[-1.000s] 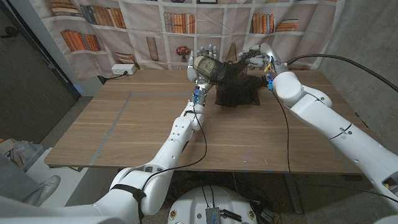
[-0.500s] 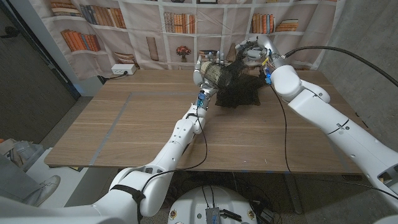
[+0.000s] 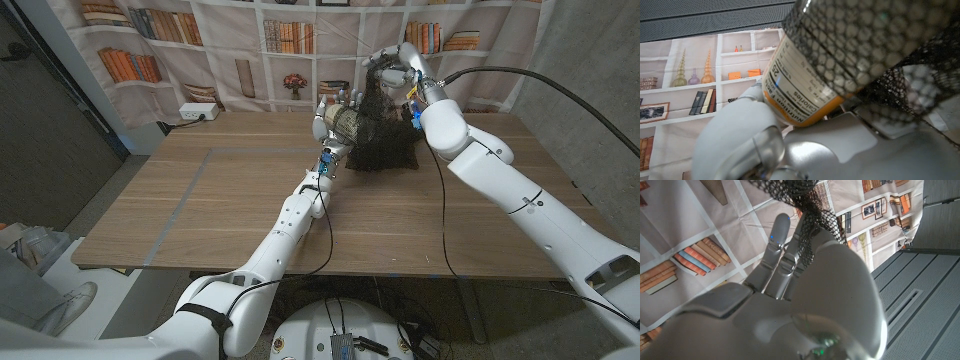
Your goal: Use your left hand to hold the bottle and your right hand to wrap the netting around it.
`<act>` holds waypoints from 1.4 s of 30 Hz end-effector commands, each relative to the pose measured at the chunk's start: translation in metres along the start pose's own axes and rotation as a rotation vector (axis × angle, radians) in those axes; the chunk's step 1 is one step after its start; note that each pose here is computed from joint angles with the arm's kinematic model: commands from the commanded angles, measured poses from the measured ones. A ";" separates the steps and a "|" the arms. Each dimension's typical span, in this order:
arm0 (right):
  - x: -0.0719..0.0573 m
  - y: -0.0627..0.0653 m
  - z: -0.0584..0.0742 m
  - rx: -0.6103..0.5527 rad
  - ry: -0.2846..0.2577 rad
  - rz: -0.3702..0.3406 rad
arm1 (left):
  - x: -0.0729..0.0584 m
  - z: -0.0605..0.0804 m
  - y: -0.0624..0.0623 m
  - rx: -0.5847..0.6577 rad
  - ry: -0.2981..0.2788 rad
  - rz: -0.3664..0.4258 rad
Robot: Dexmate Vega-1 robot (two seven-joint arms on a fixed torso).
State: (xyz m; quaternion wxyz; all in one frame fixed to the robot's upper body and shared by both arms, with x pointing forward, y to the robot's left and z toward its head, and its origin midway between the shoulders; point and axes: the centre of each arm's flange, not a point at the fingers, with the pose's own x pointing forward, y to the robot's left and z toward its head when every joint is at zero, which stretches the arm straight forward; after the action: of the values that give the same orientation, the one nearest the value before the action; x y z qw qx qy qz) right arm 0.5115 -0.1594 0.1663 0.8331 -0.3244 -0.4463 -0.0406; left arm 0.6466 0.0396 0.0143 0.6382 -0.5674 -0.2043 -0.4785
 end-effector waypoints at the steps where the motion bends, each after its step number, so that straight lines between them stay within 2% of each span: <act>1: -0.002 0.022 0.029 0.036 -0.071 0.014 | -0.006 0.004 0.004 0.036 -0.006 0.040; 10: -0.019 0.037 0.052 0.040 -0.127 0.015 | -0.006 0.024 0.006 0.083 -0.035 0.037; 15: -0.025 0.043 0.061 0.040 -0.153 0.003 | -0.009 0.030 0.007 0.111 -0.029 0.032; 22: -0.031 0.050 0.062 0.064 -0.157 0.004 | -0.016 0.030 0.010 0.123 -0.017 0.056; 27: -0.034 0.059 0.062 0.098 -0.162 0.033 | -0.014 0.028 0.013 0.132 -0.026 0.064; 31: -0.042 0.065 0.065 0.088 -0.184 0.055 | -0.012 0.028 0.013 0.150 -0.025 0.060; 38: -0.043 0.062 0.061 0.106 -0.169 0.064 | -0.013 0.031 0.007 0.189 -0.036 0.058; 42: -0.044 0.060 0.060 0.105 -0.168 0.061 | -0.015 0.032 0.008 0.182 -0.042 0.056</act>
State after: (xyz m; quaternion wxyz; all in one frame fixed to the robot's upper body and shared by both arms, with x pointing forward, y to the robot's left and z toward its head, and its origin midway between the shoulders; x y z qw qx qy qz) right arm 0.4654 -0.0849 0.1295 0.8059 -0.3016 -0.5088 0.0274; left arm 0.6577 0.0702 0.0073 0.6914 -0.5281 -0.2344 -0.4338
